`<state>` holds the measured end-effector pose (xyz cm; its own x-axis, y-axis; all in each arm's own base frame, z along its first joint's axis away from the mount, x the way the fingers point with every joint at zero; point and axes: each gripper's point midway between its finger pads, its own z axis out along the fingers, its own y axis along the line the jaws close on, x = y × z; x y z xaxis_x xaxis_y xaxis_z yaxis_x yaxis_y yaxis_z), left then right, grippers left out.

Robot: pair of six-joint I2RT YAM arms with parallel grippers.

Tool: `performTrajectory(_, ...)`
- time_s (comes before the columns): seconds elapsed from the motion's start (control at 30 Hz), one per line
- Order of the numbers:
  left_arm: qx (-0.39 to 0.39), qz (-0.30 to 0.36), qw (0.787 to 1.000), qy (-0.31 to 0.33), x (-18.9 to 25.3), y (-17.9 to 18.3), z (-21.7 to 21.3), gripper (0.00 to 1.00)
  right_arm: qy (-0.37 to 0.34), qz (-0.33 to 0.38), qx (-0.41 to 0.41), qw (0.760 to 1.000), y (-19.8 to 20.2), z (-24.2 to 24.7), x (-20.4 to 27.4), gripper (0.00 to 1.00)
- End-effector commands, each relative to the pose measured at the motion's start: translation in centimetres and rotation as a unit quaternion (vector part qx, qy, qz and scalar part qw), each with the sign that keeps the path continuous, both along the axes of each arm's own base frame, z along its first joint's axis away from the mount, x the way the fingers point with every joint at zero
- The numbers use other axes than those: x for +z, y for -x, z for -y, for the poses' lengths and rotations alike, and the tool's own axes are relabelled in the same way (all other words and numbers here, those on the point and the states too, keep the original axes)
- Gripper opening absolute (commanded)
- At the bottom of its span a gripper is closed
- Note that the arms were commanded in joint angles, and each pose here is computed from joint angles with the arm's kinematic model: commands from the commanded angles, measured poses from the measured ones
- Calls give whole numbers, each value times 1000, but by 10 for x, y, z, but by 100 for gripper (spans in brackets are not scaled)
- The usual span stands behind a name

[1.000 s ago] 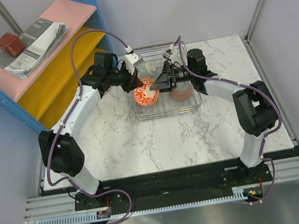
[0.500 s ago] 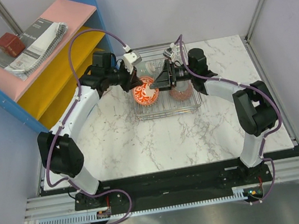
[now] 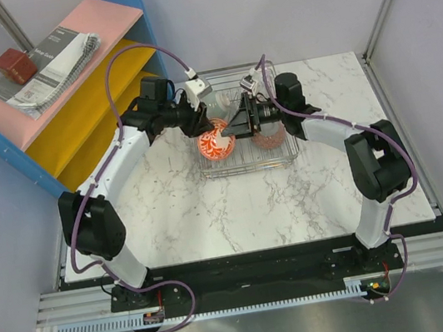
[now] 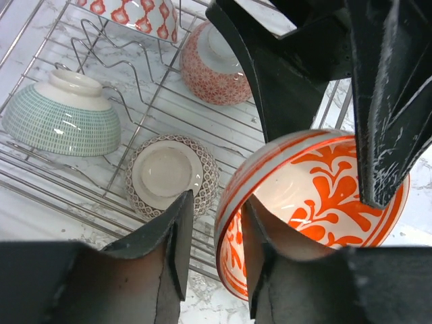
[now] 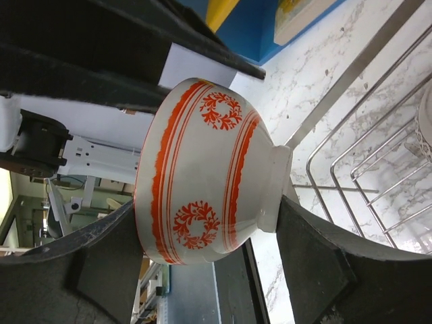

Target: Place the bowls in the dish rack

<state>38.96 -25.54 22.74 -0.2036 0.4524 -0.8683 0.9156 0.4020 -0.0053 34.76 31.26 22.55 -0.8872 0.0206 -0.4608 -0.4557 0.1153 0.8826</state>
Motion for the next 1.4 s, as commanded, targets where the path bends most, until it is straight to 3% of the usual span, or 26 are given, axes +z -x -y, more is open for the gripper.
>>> performTrajectory(0.0,-13,12,1000,18,8,-1,8,48,7,49,3,999,-3,-6,15,0)
performTrajectory(0.03,-13,12,1000,17,8,-1,8,57,17,37,1,999,-3,-5,10,0)
performTrajectory(0.1,-14,10,1000,17,7,0,8,63,29,43,-9,999,-8,-5,5,0)
performTrajectory(0.13,-14,11,1000,18,7,0,8,70,33,39,-10,999,-8,-4,3,0)
performTrajectory(0.43,3,-3,1000,18,4,-3,2,100,57,45,-35,997,-17,-1,-3,0)
performTrajectory(0.67,45,-20,997,59,22,-16,-27,100,75,57,-61,994,-27,9,-2,0)
performTrajectory(0.8,82,-35,992,87,31,-22,-56,100,127,69,-93,985,-37,20,-6,0)
performTrajectory(1.1,104,-39,991,81,19,10,-84,100,265,131,-146,944,-62,54,-21,0)
performTrajectory(1.37,120,-53,989,69,5,28,-95,100,353,203,-133,904,-82,75,-8,0)
